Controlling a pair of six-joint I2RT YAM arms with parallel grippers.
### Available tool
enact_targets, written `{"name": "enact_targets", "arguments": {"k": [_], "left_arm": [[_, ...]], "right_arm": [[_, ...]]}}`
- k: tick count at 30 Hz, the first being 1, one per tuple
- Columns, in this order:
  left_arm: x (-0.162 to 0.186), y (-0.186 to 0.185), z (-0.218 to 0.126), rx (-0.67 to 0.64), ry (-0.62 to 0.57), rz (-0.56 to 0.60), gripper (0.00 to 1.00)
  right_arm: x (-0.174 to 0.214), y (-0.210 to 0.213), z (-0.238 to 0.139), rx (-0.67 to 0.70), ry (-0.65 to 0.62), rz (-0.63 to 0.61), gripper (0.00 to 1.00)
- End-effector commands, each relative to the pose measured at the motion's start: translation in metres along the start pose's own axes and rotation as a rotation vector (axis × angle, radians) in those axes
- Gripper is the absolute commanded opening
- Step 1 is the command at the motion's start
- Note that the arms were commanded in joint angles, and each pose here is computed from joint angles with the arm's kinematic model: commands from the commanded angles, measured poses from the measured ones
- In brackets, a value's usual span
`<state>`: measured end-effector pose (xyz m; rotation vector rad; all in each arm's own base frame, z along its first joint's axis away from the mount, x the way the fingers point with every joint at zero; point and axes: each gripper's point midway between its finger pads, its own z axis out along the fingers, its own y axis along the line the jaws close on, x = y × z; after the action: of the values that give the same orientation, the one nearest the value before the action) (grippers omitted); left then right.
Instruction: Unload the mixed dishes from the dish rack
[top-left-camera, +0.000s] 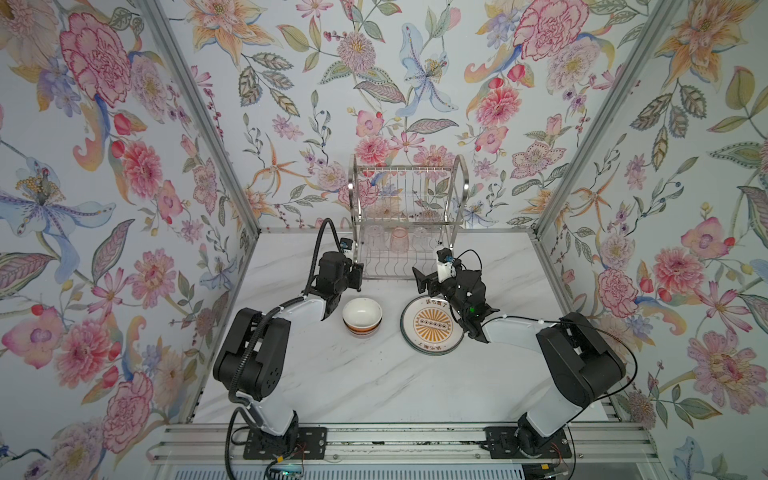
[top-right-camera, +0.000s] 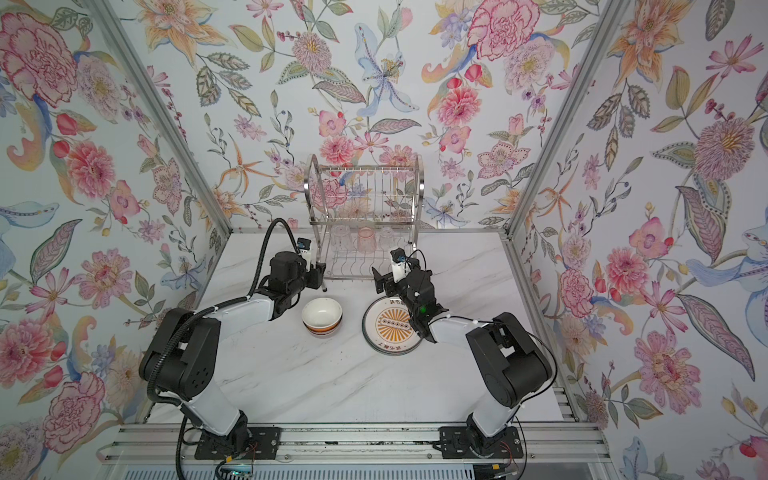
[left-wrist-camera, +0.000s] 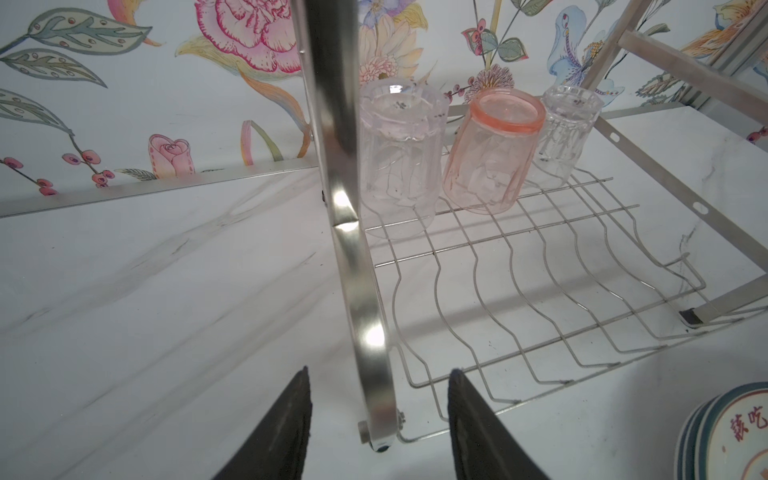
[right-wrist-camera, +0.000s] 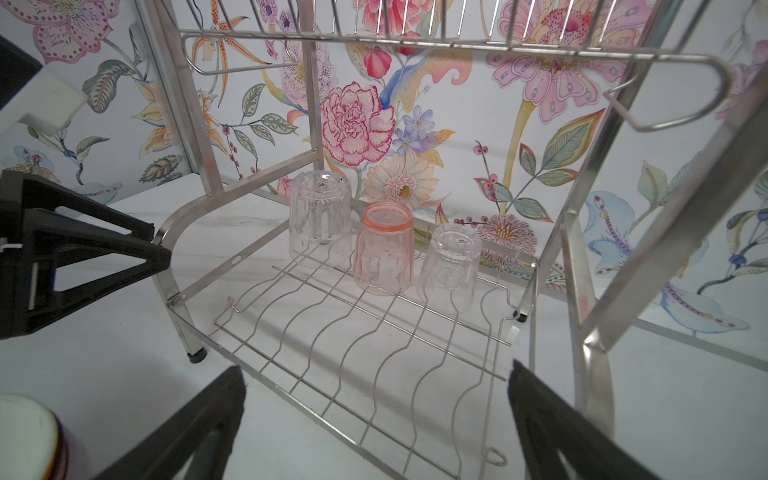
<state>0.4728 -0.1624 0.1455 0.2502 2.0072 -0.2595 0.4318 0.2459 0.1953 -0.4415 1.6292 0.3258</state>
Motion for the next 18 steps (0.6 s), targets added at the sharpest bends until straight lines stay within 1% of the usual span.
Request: {"name": "enact_targets", "arguments": {"k": [1,7,9,11,14,18], "left_arm": [[-0.012,0.004,0.006,-0.001,-0.046,-0.047,0.49],[-0.006,0.003,0.005,-0.003,-0.047,-0.09,0.41],[-0.003,0.001,0.005,0.001,-0.042,-0.093,0.4],[-0.001,0.0,0.005,0.002,-0.038,-0.094,0.36],[0.0,-0.003,0.005,0.006,-0.035,-0.093,0.34],[0.002,-0.004,0.005,0.009,-0.031,-0.101,0.29]], "right_arm": [[-0.01,-0.006,0.013,0.01,-0.056,-0.012,0.99],[0.0,-0.011,0.036,0.023,-0.056,-0.03,0.98],[0.002,-0.013,0.043,0.034,-0.06,-0.044,0.97],[0.006,-0.016,0.052,0.043,-0.055,-0.06,0.97],[0.012,-0.022,0.064,0.066,-0.039,-0.07,0.97],[0.018,-0.032,0.08,0.083,-0.021,-0.083,0.97]]}}
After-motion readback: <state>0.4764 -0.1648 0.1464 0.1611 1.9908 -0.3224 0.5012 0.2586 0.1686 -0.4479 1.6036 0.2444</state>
